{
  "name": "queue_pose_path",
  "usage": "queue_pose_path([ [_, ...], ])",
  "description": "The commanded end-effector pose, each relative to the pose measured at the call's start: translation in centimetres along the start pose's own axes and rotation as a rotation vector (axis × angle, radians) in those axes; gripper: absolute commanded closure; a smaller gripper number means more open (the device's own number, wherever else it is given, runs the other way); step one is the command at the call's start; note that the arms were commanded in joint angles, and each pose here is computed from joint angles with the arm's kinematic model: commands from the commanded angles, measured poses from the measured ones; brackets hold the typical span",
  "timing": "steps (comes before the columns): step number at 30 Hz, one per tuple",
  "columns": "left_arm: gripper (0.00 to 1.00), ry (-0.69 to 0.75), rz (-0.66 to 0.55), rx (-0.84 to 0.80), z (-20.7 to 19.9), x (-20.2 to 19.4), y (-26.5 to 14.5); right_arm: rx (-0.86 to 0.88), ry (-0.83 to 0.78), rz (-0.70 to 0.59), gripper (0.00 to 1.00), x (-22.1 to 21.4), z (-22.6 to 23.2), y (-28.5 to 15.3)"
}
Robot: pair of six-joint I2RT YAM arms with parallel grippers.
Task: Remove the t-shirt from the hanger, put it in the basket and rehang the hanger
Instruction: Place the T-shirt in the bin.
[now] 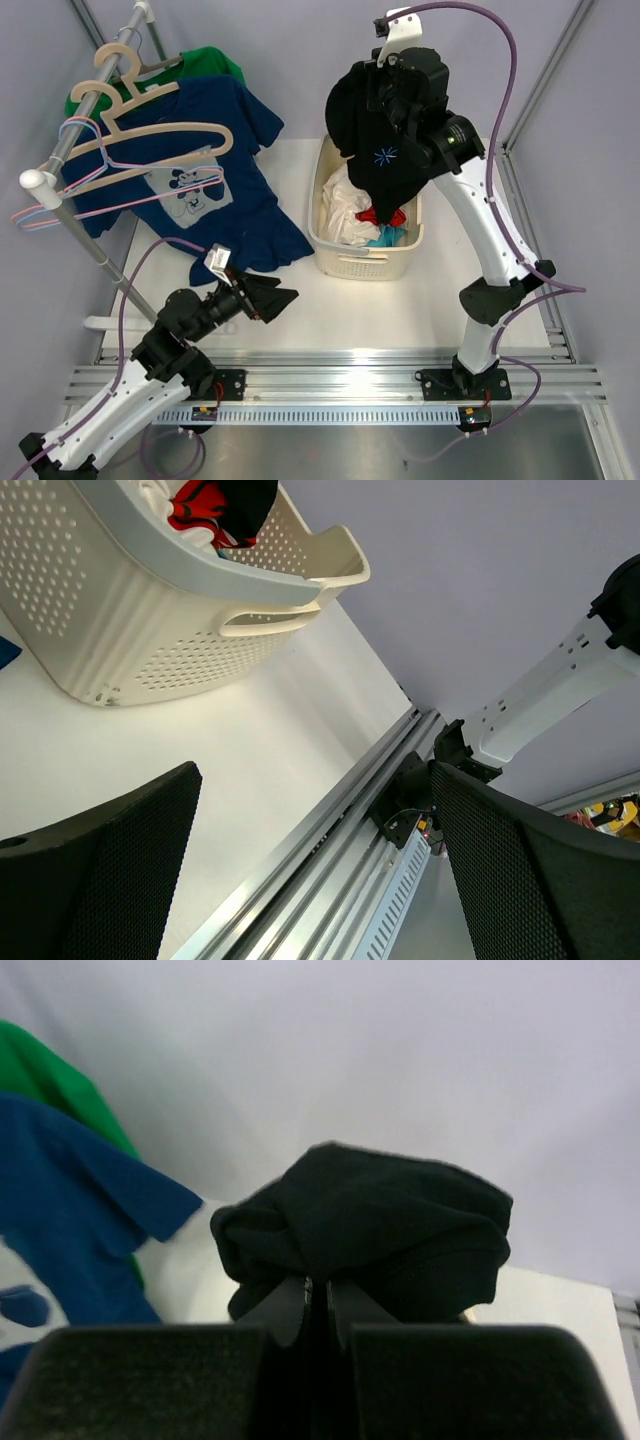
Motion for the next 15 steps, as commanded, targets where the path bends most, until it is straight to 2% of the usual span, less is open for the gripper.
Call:
queue_pose_path([
  [1,0.01,0.021,-0.099,-0.124,-2.4,2.3,0.0,0.025,0.042,-0.069,1.00,0.7,-0.5,0.8],
  [4,0.01,0.025,-0.122,-0.114,-2.1,2.3,-0.3,0.033,0.023,-0.037,1.00,-1.6,-0.2,2.1],
  [8,0.01,0.022,-0.134,-0.105,-1.5,1.7,-0.5,0.030,0.080,-0.007,1.00,-3.3,0.0,2.6],
  [13,0.01,0.027,-0.145,-0.101,-1.4,1.8,-0.8,0.095,0.093,-0.007,1.00,-2.3,1.0,2.2],
  [14,0.01,0.027,-0.146,-0.102,-1.5,1.8,-0.8,0.103,0.103,-0.043,1.00,-0.5,1.0,1.7],
  [15,0.01,0.029,-0.148,-0.105,-1.5,1.8,-0.9,0.105,0.094,-0.012,1.00,-1.1,1.1,1.9],
])
Point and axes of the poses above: each gripper's point midway between its finger pads, its own y axis out along the fingers, its own z axis along the line the jaws close on, x = y × z, the point moved 4 cm from there along -y, back along the fingers, and after that the axes turned 7 degrees about y, right-handed, at the moved point
